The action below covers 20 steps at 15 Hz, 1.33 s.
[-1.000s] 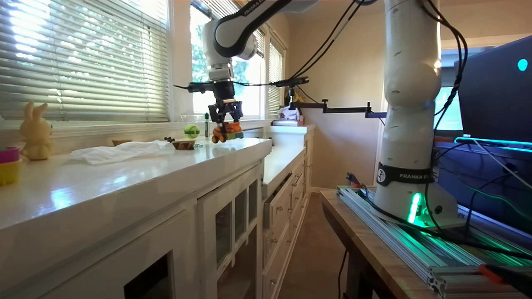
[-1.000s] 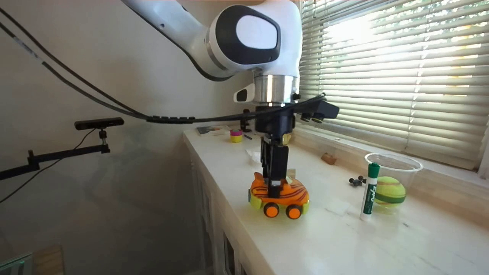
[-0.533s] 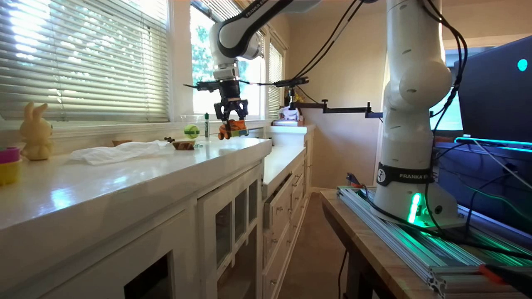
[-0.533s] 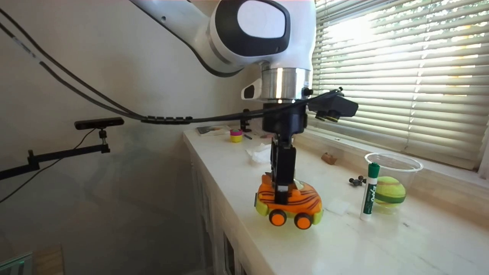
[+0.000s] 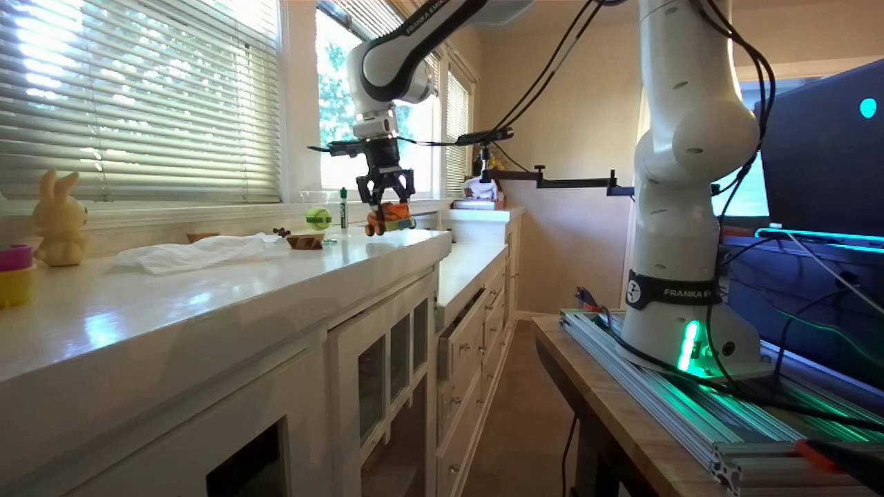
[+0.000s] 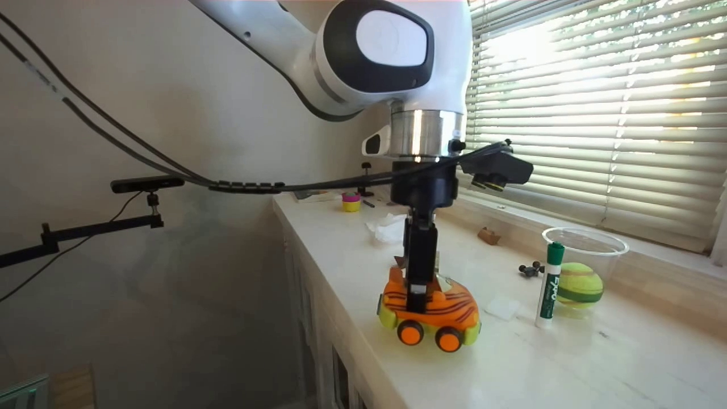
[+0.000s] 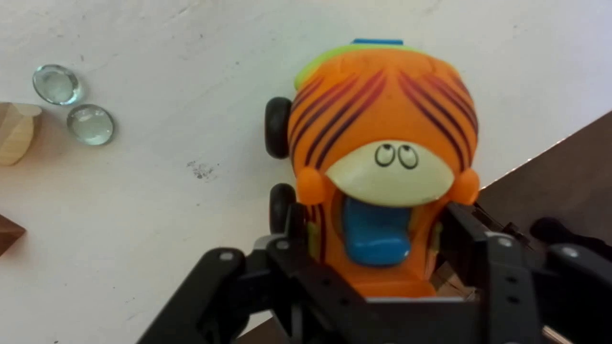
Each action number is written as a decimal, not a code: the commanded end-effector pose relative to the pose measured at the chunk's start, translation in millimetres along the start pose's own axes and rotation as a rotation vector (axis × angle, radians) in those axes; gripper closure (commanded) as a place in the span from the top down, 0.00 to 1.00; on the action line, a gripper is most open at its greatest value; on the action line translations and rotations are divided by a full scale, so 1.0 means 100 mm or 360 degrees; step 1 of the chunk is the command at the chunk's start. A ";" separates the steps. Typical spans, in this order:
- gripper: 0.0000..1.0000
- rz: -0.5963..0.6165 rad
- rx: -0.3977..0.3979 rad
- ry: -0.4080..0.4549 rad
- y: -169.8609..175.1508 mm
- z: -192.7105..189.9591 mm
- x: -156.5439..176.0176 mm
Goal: Turn the toy car backwards
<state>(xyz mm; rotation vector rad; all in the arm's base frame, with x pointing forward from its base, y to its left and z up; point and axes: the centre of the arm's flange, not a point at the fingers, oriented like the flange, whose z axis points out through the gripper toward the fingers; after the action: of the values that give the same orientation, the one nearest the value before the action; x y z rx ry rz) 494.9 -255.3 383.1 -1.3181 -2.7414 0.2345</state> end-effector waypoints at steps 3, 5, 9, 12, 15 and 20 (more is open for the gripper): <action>0.45 0.0056 0.0028 0.0005 0.04 -0.03 -0.07; 0.45 0.0059 0.0030 0.0007 0.05 -0.02 -0.07; 0.45 0.0070 0.0026 0.0012 0.05 -0.02 -0.07; 0.93 0.0076 -0.0001 0.0034 0.04 -0.05 -0.06; 1.00 0.0087 0.0033 0.0078 0.05 -0.10 -0.06; 1.00 0.0054 0.0043 0.0054 0.02 -0.03 -0.03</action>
<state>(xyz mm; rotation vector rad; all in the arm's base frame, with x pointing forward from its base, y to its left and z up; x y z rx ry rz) 498.5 -256.4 386.0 -1.3497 -2.6803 0.2487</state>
